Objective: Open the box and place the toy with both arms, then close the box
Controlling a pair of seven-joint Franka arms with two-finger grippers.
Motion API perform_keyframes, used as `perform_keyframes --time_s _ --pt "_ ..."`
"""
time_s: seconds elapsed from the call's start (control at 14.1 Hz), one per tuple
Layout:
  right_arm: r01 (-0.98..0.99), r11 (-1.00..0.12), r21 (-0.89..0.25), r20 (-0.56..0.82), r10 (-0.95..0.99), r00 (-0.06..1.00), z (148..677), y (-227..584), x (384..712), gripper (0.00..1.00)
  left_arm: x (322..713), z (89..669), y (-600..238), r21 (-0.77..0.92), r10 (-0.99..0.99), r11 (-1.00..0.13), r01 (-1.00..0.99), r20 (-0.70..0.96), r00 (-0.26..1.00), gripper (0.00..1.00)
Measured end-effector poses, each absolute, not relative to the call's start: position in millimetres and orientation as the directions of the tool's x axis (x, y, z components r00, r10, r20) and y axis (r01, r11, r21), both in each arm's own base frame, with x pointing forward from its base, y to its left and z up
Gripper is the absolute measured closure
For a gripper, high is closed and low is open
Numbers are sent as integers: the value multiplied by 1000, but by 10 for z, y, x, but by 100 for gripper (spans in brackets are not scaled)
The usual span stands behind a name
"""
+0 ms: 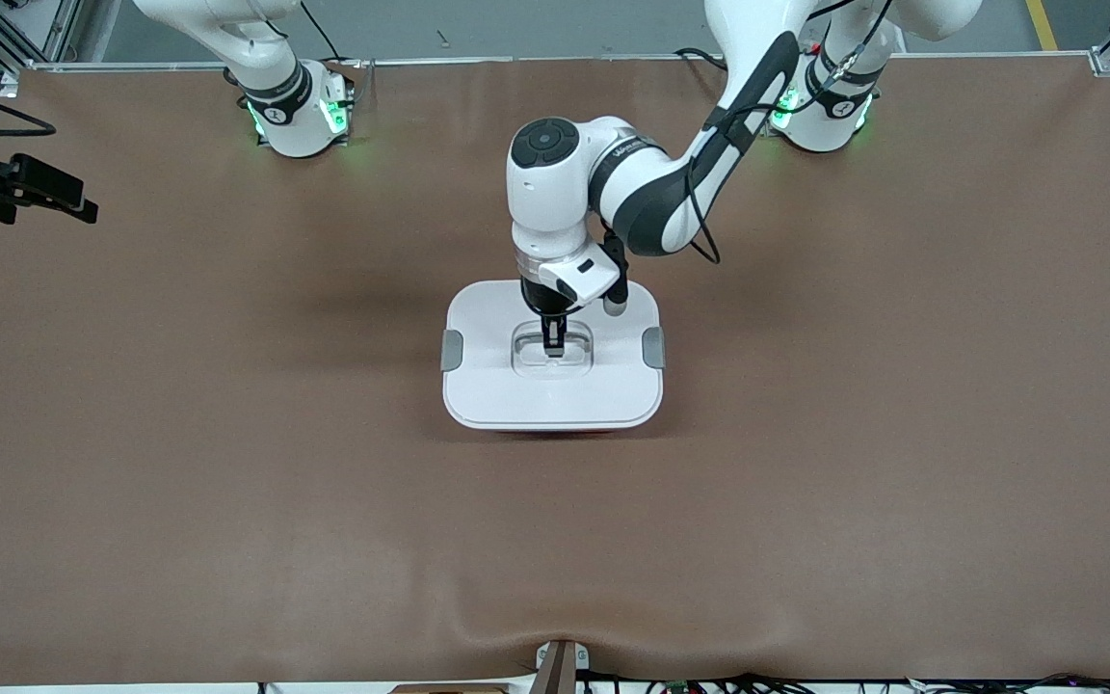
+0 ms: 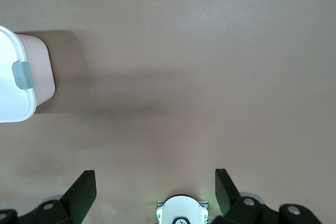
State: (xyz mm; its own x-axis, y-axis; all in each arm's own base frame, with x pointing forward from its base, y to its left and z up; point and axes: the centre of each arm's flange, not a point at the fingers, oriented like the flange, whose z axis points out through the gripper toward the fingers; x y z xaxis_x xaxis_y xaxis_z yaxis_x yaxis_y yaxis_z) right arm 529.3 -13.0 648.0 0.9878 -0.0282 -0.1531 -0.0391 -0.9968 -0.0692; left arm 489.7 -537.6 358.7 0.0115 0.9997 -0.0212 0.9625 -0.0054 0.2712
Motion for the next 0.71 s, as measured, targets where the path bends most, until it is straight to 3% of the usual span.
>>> perform_keyframes --time_s 0.28,0.42,0.71 --pt "-39 -997 -69 -153 -28 988 6481 -130 5293 0 4957 3995 -5281 284 998 -39 958 -45 54 15" --pt "-39 -997 -69 -153 -28 988 6481 -131 5293 0 5051 4213 -5114 282 997 -52 958 -35 64 0" --pt "-39 -997 -69 -153 -28 988 6481 -131 5293 0 5254 4551 -4712 263 988 -150 953 18 151 0"
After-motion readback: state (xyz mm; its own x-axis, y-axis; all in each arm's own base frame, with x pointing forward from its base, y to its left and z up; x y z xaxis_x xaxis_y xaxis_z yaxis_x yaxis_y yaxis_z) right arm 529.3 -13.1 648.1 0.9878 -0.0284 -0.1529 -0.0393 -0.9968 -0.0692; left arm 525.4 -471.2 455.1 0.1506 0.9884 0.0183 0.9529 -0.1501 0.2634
